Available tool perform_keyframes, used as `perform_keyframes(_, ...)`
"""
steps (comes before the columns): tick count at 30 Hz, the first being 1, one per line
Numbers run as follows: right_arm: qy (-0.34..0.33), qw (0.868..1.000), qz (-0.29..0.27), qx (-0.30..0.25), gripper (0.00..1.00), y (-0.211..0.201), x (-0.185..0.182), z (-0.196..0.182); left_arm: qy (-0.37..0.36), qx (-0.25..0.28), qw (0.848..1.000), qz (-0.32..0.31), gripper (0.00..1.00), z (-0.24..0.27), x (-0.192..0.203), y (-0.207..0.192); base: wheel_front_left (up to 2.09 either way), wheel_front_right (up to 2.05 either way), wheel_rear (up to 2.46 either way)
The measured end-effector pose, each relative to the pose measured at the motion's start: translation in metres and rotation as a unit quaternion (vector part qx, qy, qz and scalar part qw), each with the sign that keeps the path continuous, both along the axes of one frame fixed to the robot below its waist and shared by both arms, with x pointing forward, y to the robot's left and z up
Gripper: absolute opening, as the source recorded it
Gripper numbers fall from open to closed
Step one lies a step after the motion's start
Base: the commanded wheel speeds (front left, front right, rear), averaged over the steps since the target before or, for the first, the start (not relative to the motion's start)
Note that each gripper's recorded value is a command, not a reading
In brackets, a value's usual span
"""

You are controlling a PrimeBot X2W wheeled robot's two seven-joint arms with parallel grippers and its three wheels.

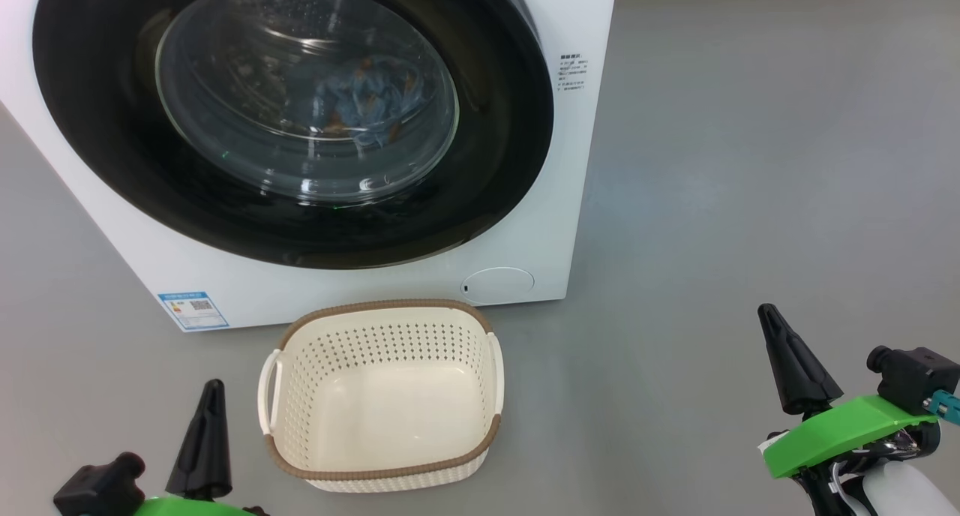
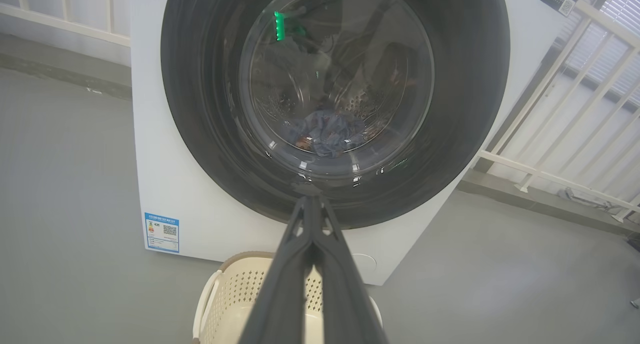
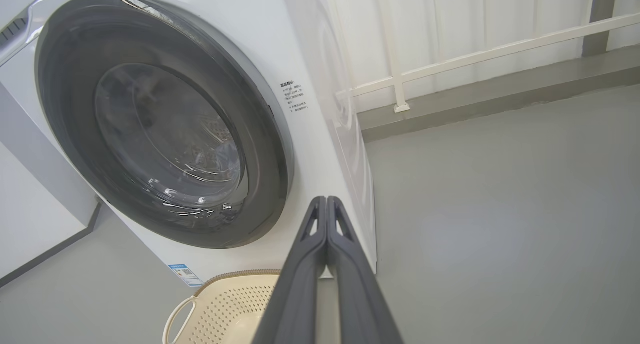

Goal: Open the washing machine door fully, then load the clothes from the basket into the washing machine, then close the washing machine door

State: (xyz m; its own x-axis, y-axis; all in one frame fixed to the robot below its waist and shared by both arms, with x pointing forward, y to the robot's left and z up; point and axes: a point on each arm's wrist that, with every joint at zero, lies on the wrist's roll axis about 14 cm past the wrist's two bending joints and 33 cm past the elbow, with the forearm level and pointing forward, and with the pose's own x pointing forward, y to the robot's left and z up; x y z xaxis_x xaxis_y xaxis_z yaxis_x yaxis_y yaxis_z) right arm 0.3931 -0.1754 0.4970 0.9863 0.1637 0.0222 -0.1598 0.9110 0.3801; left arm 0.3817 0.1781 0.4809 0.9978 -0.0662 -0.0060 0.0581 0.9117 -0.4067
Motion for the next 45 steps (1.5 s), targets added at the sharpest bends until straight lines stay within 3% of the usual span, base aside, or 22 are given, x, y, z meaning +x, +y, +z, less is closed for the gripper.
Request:
perform_keyframes(22,0.024,0.995,-0.029,0.098,0.00,-0.008,0.003,0.001,0.023,-0.098,0.995,0.022,0.00,-0.004,0.000,0.006,0.00,0.00,0.00)
perform_keyframes(45,0.043,0.976,-0.055,0.208,0.00,-0.016,0.004,0.001,0.044,-0.207,0.977,0.039,0.00,-0.007,-0.001,0.010,0.00,0.00,0.00)
